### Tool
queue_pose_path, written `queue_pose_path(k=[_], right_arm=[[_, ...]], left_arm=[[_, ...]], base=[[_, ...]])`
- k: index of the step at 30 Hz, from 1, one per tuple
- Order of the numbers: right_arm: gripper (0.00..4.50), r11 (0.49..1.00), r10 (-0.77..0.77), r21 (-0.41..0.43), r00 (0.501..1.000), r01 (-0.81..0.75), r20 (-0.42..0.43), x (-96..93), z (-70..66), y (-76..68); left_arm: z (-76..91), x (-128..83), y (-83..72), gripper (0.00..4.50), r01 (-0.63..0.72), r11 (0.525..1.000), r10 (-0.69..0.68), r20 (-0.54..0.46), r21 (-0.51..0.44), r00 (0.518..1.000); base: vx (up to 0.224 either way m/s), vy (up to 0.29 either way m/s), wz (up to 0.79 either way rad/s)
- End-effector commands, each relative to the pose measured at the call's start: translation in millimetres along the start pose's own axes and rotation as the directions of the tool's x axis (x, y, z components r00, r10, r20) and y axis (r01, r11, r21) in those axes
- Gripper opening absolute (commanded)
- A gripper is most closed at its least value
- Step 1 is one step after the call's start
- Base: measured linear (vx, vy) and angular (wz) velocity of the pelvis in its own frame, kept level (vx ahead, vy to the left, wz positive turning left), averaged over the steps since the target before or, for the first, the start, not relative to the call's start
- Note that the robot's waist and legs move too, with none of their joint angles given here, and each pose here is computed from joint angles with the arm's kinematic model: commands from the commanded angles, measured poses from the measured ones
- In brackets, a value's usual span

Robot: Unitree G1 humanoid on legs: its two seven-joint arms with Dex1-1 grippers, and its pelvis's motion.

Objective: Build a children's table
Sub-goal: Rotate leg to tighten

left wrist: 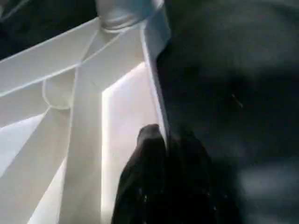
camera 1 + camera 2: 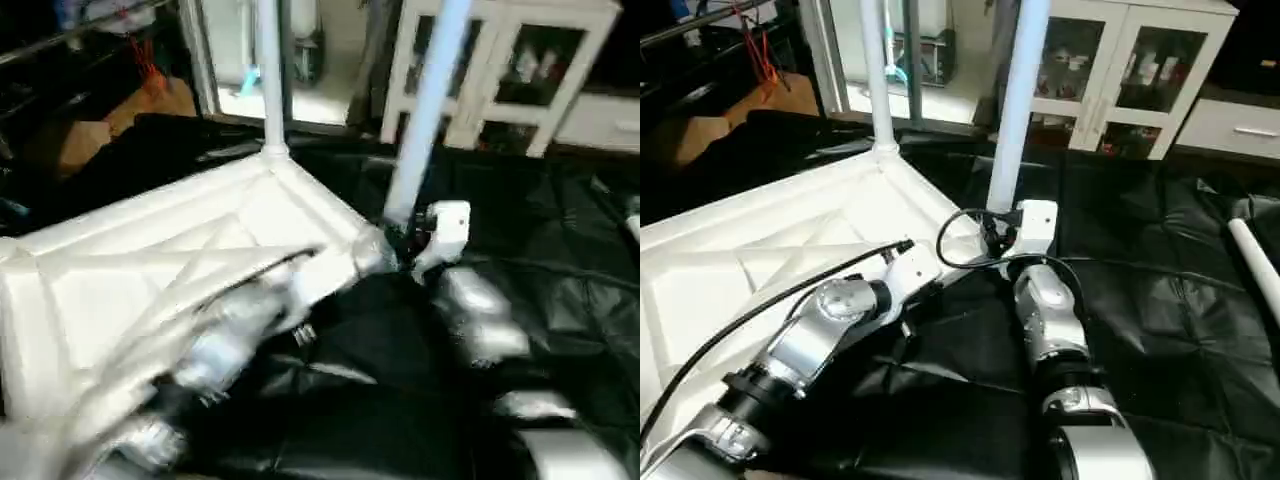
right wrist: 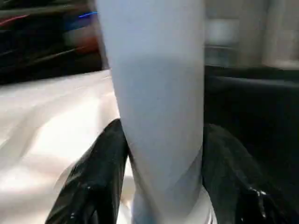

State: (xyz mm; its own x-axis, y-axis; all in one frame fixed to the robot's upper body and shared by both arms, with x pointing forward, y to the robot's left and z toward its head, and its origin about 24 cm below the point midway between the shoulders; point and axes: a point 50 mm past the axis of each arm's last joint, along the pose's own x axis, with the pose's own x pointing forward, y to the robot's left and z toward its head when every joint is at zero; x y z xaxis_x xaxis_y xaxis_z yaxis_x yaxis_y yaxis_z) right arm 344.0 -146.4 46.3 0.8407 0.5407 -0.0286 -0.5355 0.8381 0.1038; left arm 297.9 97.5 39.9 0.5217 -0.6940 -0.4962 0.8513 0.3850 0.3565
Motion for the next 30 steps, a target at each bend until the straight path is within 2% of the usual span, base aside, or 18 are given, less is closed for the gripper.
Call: queue_pose_path(k=[1,3,4,10,13,17,18,20,21,22,26,27,28,30], right_arm=[[2.70,0.995,0.094,-0.036,0.995,-0.096,-0.042,-13.0,3.3,-13.6],[2.77,0.993,0.116,-0.029,0.993,-0.117,-0.036,-17.5,7.9,-19.7],[3.06,0.965,0.256,-0.044,0.965,-0.259,-0.061,-36.3,23.3,-35.1],[3.39,0.927,0.371,-0.032,0.925,-0.374,-0.088,-53.9,35.0,-45.3],[3.39,0.922,0.383,-0.027,0.920,-0.387,-0.087,-54.2,33.8,-43.6],[3.14,0.907,0.420,0.005,0.904,-0.421,-0.079,-52.9,28.8,-37.5],[3.04,0.896,0.444,0.041,0.894,-0.442,-0.068,-49.1,22.6,-29.6],[2.90,0.896,0.444,0.041,0.894,-0.442,-0.068,-49.1,22.6,-29.6],[2.81,0.894,0.448,0.055,0.892,-0.445,-0.065,-46.0,18.0,-23.8],[2.63,0.895,0.446,0.061,0.893,-0.443,-0.064,-44.5,15.8,-21.3],[2.44,0.896,0.442,0.072,0.895,-0.438,-0.062,-42.6,12.6,-17.8],[2.23,0.897,0.440,0.079,0.896,-0.435,-0.063,-41.7,10.3,-16.2],[2.18,0.907,0.418,0.088,0.906,-0.412,-0.069,-39.1,4.7,-13.4],[2.05,0.916,0.398,0.088,0.914,-0.391,-0.075,-37.3,2.0,-12.1]], left_arm=[[-13.0,-7,-23.5,0.00,0.206,0.978,-0.206,0.005,0.042,0.978],[-16.3,-13,-22.0,0.00,0.211,0.977,-0.211,0.007,0.033,0.977],[-25.3,-31,-17.2,0.00,0.228,0.974,-0.228,0.019,0.014,0.973],[-34.4,-48,-11.6,0.00,0.230,0.973,-0.230,0.000,0.020,0.973],[-34.7,-48,-10.4,0.00,0.226,0.974,-0.226,-0.003,0.023,0.974],[-33.2,-46,-9.2,0.00,0.225,0.974,-0.225,0.004,0.029,0.974],[-30.2,-44,-10.8,0.00,0.239,0.970,-0.239,0.019,0.034,0.971],[-30.2,-44,-10.8,0.00,0.239,0.970,-0.239,0.019,0.034,0.971],[-29.2,-44,-11.6,0.00,0.247,0.968,-0.247,0.021,0.039,0.969],[-29.4,-44,-11.7,0.00,0.248,0.968,-0.249,0.019,0.042,0.968],[-29.7,-44,-11.5,0.00,0.248,0.968,-0.248,0.016,0.044,0.969],[-29.7,-44,-11.5,0.00,0.247,0.968,-0.248,0.016,0.044,0.969],[-29.7,-44,-11.7,0.00,0.248,0.968,-0.249,0.014,0.043,0.968],[-29.6,-43,-12.0,0.00,0.248,0.968,-0.249,0.013,0.043,0.968]], base=[[0.000,0.000,0.00],[0.000,0.000,0.00],[0.000,0.000,0.00],[0.000,0.000,0.00],[0.000,0.000,0.00],[0.000,0.000,0.00],[0.000,0.000,0.00],[0.000,0.000,0.00],[0.000,0.000,0.00],[0.000,0.000,0.00],[0.000,0.000,0.00],[0.000,0.000,0.00],[0.000,0.000,0.00],[0.000,0.000,0.00]])
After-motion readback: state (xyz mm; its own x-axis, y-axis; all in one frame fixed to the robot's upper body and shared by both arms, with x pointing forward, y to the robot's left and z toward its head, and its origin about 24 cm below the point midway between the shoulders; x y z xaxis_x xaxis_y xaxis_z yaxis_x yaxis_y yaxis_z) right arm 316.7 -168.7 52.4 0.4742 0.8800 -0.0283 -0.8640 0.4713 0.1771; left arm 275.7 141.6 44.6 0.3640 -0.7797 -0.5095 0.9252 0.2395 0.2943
